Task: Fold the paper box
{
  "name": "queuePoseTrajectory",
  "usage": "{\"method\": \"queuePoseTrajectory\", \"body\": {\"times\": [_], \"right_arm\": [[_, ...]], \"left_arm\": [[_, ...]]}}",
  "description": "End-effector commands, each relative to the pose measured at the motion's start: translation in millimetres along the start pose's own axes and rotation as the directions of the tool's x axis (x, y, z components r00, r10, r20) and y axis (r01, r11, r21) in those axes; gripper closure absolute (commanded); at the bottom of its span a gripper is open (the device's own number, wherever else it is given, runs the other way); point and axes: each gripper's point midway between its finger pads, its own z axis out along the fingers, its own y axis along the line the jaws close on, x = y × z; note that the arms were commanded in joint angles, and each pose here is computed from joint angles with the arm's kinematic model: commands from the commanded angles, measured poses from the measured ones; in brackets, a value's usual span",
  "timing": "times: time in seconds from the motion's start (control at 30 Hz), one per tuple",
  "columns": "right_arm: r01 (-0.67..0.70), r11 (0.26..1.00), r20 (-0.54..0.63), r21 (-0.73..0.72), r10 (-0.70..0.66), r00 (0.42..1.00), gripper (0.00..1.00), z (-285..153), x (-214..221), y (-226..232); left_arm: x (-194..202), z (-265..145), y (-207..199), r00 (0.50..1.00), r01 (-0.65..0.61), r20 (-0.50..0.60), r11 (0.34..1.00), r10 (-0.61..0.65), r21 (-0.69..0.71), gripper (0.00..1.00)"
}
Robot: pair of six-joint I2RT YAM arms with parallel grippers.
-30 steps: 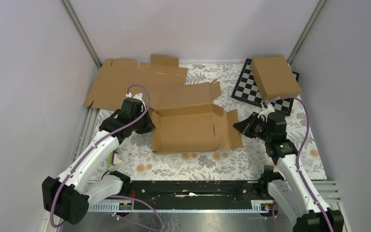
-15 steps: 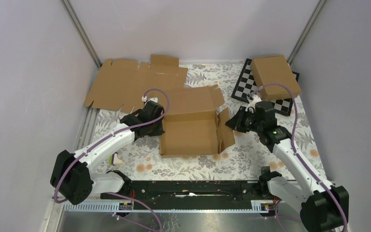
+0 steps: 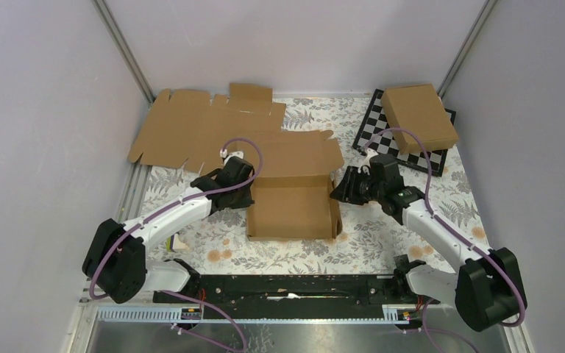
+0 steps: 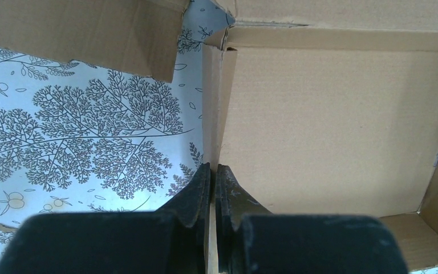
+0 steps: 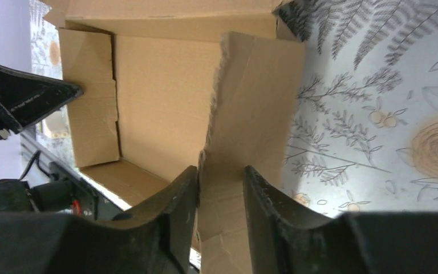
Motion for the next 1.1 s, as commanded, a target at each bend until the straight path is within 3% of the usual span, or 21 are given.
{"method": "queuePoseTrajectory", "body": {"times": [0.0, 0.13, 0.5, 0.8, 1.07], "right_arm": [[-0.018, 0.994, -0.022, -0.112, 0.015, 1.000, 0.49, 11.8, 6.1, 16.3], [-0.031, 0.993, -0.055, -0.117, 0.024, 0.998, 0.42, 15.4, 14.4, 14.1], [-0.059, 0.988, -0.088, -0.143, 0.047, 0.995, 0.41, 23.8, 24.2, 12.7], [-0.055, 0.995, -0.125, -0.088, 0.044, 0.991, 0.45, 32.9, 37.1, 6.9], [0.012, 0.998, -0.182, 0.054, -0.002, 0.983, 0.47, 44.7, 51.9, 1.1]], "left_arm": [[-13.5, 5.4, -12.3, 0.998, 0.029, 0.062, 0.999, -0.032, 0.042, 1.00], [-12.7, 7.0, -10.9, 0.998, 0.026, 0.061, 0.999, -0.028, 0.035, 1.00], [-10.9, 7.7, -11.7, 0.998, 0.023, 0.054, 0.999, -0.025, 0.041, 1.00], [-10.4, 8.2, -12.3, 0.998, 0.028, 0.052, 0.999, -0.030, 0.043, 1.00], [-9.8, 9.5, -12.2, 0.998, 0.030, 0.049, 0.999, -0.032, 0.041, 1.00]]}}
